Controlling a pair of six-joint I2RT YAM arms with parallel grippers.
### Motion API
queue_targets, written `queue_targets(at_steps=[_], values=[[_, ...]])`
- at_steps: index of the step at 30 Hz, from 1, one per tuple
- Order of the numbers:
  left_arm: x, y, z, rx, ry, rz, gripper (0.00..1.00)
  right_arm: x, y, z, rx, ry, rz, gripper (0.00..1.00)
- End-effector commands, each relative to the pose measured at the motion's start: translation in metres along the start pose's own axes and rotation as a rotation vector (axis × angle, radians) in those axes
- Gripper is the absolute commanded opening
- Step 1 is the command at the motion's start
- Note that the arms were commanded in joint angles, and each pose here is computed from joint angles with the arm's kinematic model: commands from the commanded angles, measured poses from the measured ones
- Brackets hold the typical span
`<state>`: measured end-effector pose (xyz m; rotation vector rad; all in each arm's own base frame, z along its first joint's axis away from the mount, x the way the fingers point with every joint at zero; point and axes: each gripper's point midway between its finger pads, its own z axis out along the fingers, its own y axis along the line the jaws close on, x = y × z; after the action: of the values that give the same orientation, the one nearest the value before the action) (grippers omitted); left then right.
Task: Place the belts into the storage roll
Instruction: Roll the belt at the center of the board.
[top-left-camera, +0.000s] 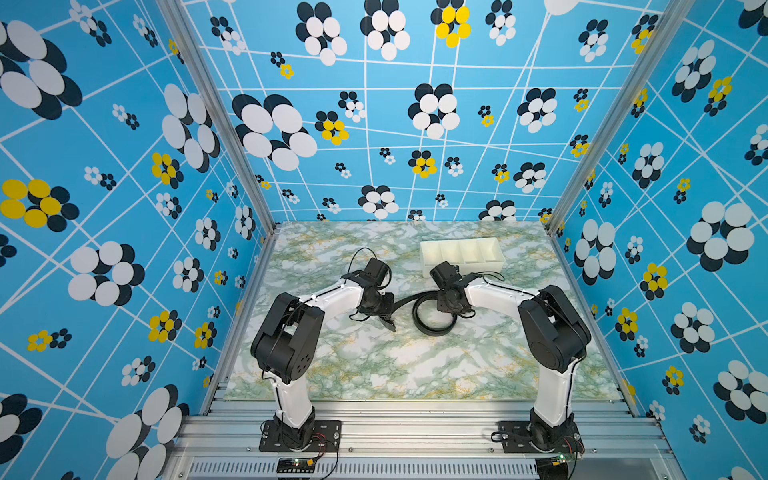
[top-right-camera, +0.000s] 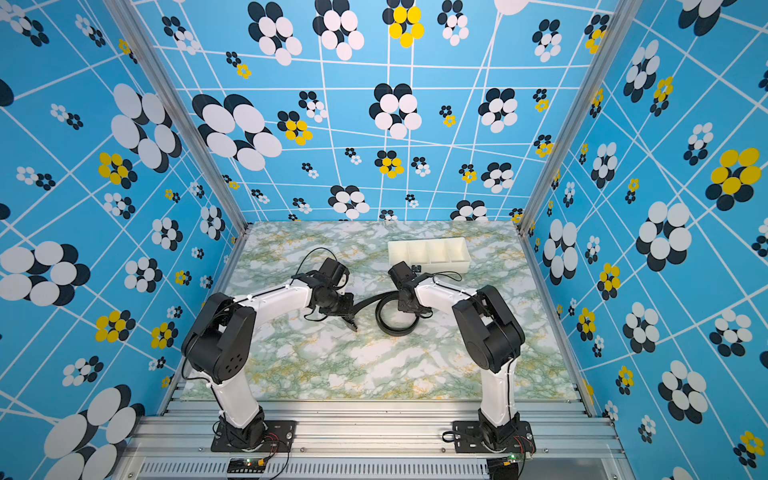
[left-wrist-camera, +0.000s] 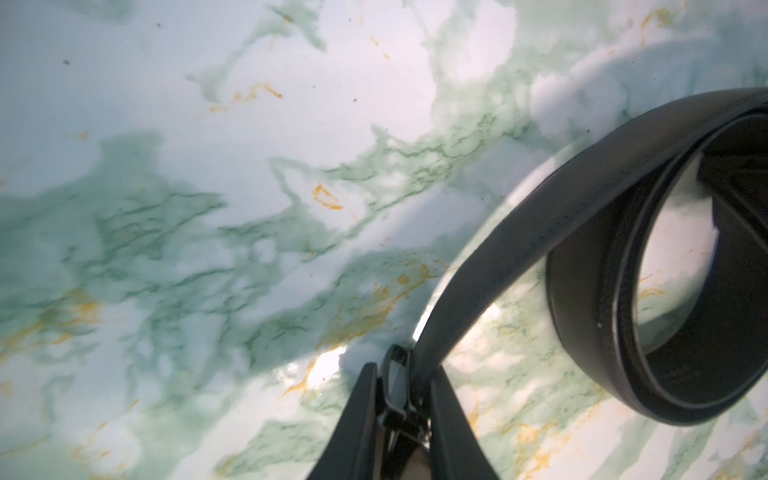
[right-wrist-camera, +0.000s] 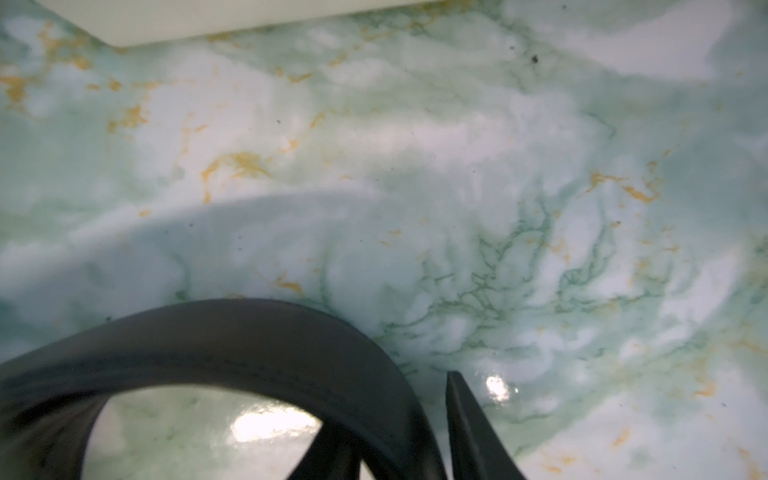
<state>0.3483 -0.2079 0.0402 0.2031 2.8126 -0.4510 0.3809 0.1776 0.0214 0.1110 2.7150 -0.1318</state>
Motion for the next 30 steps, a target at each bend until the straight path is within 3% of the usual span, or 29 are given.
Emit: queue_targets(at_steps=[1, 14, 22, 25, 27, 30], values=[[0.050, 0.052, 0.003, -0.164, 0.168, -0.083, 0.00, 0.033, -0.055, 0.022, 0.203, 0.114, 0.025, 0.36], [0.060, 0.075, -0.001, -0.187, 0.173, -0.145, 0.00, 0.040, -0.074, 0.025, 0.240, 0.139, 0.079, 0.36], [0.067, 0.099, -0.008, -0.200, 0.161, -0.242, 0.00, 0.046, -0.088, 0.027, 0.250, 0.151, 0.119, 0.35], [0.069, 0.098, -0.006, -0.185, 0.162, -0.251, 0.00, 0.047, -0.087, 0.027, 0.239, 0.155, 0.123, 0.32], [0.070, 0.096, -0.008, -0.193, 0.160, -0.238, 0.00, 0.048, -0.086, 0.029, 0.239, 0.158, 0.126, 0.25], [0.076, 0.096, -0.011, -0.212, 0.169, -0.222, 0.00, 0.049, -0.087, 0.030, 0.243, 0.157, 0.138, 0.26]])
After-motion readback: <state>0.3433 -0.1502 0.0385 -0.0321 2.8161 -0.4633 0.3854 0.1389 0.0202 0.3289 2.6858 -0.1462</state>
